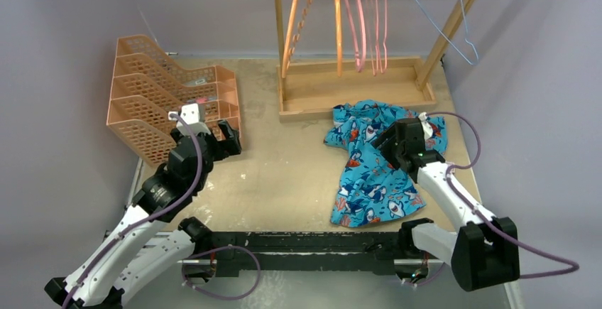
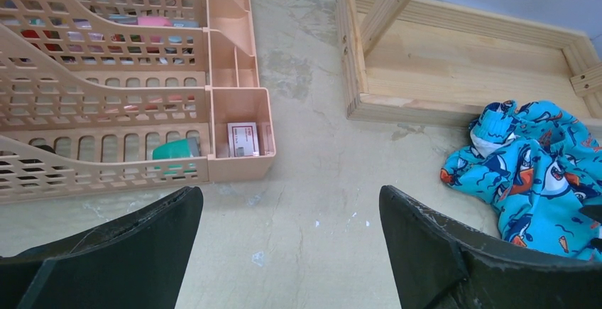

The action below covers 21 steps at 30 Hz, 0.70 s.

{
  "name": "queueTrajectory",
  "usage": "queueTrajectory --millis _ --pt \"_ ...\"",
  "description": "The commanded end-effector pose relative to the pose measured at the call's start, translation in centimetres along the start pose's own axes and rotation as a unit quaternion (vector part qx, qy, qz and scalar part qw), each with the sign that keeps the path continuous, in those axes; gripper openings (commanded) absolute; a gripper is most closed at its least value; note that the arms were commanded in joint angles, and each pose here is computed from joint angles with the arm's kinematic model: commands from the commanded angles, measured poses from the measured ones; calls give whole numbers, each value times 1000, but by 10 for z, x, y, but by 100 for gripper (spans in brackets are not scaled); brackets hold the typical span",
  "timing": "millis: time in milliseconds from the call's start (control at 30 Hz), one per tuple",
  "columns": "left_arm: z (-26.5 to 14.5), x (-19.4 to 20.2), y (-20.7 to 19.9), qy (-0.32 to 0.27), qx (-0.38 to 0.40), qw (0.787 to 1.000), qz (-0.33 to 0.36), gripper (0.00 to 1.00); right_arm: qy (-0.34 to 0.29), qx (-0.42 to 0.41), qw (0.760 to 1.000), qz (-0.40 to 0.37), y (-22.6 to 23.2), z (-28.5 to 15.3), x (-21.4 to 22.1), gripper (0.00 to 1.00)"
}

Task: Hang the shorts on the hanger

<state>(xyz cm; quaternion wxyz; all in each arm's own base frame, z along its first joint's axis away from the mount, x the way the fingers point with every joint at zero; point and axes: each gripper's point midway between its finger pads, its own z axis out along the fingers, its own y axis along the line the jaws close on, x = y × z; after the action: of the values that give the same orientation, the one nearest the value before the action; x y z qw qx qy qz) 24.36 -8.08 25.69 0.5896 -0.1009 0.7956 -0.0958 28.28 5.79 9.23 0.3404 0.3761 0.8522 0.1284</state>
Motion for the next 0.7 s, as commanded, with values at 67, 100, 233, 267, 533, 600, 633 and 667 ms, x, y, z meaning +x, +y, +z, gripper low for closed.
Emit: queueTrajectory --millis 67,100,233,267,533,600,633,667 --pt "-3 -13 0 -28 6 1000 1 94 -29 -128 989 -72 57 15 -17 69" --pt "-4 -14 0 -29 7 1000 1 94 -33 -136 987 -76 61 18 -18 69" --pt "-5 -14 -4 -28 23 999 2 94 -36 -173 978 -112 79 26 -19 74" --pt "-6 -13 -5 -28 28 999 2 94 -35 -174 977 -118 81 30 -18 75" --pt "-5 -10 -8 -22 37 999 11 91 29 -155 961 -228 95 71 16 61" --pt "-5 -8 -9 -20 40 999 16 90 34 -168 952 -253 108 68 29 44" --pt "-5 -8 -9 -20 40 999 17 90 34 -177 947 -266 116 64 37 35" --pt "-4 -7 -8 -20 39 999 18 89 34 -187 942 -277 124 59 44 28"
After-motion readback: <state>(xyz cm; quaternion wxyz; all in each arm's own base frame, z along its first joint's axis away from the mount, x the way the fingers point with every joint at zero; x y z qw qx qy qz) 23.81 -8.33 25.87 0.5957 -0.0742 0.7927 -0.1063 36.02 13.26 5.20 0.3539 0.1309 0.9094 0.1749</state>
